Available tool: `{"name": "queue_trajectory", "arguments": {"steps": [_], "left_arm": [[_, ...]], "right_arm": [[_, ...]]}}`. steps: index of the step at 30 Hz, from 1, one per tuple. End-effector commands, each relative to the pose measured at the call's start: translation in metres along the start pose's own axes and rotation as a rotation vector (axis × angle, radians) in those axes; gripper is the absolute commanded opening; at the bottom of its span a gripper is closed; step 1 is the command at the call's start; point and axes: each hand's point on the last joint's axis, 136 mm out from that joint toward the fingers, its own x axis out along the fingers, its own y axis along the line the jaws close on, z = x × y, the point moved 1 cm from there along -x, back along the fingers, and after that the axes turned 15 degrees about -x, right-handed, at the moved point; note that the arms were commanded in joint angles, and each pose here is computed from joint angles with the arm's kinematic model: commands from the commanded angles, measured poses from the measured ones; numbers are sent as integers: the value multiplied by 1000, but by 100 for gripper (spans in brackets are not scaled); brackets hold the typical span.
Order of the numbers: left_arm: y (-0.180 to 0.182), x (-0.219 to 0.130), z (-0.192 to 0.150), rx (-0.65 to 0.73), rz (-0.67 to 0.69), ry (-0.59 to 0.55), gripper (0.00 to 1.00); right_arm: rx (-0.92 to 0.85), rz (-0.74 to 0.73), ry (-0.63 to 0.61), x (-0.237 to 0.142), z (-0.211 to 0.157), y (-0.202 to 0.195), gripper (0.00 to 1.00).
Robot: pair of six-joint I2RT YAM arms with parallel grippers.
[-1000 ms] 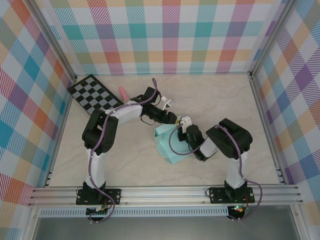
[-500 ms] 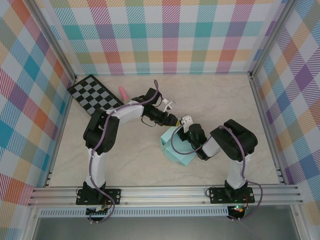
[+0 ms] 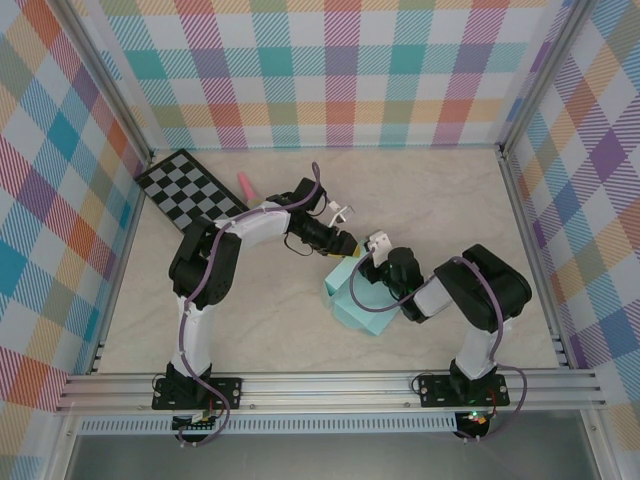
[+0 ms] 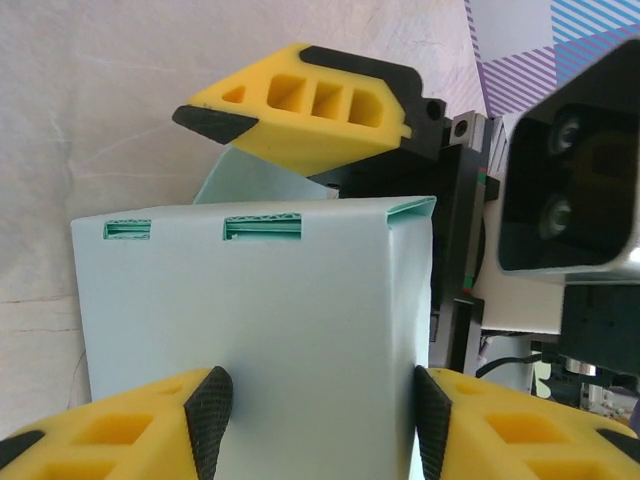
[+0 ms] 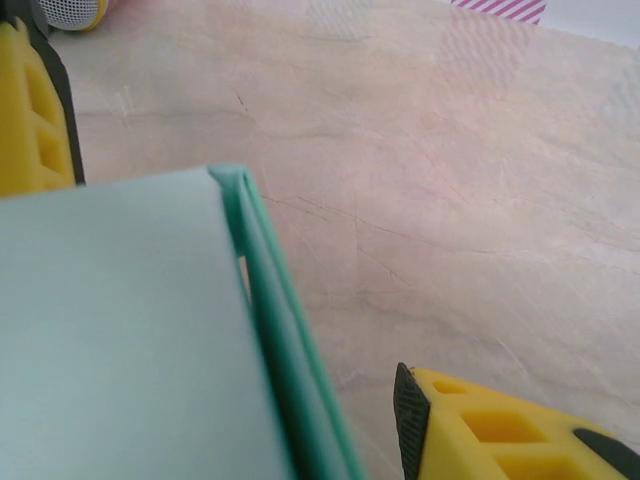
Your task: Fold the paper box
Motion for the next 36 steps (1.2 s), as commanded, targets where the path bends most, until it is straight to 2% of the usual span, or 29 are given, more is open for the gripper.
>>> {"name": "queue_trajectory", "arguments": {"steps": [1, 7, 15, 21, 25, 28, 32, 36], "left_arm": [[27, 14, -20, -90, 73, 76, 53], [30, 15, -20, -100, 77, 81, 53], [30, 19, -19, -116, 57, 88, 51], [26, 24, -20, -113, 48, 100, 51], [22, 28, -22, -107, 38, 110, 51], [19, 31, -24, -103, 32, 116, 51], [17, 33, -25, -100, 26, 120, 51], [18, 31, -23, -94, 42, 109, 51]], "right_arm": [[-33, -4, -102, -6, 29, -7, 45], [-42, 4, -112, -11, 34, -7, 44], [-43, -5, -111, -13, 39, -10, 36], [-28, -55, -93, -13, 39, -19, 17], [-8, -117, -74, -13, 37, -28, 6], [-2, -158, -51, -12, 33, -34, 2], [15, -187, -27, -9, 30, -39, 2], [47, -186, -14, -6, 29, -39, 19]]}}
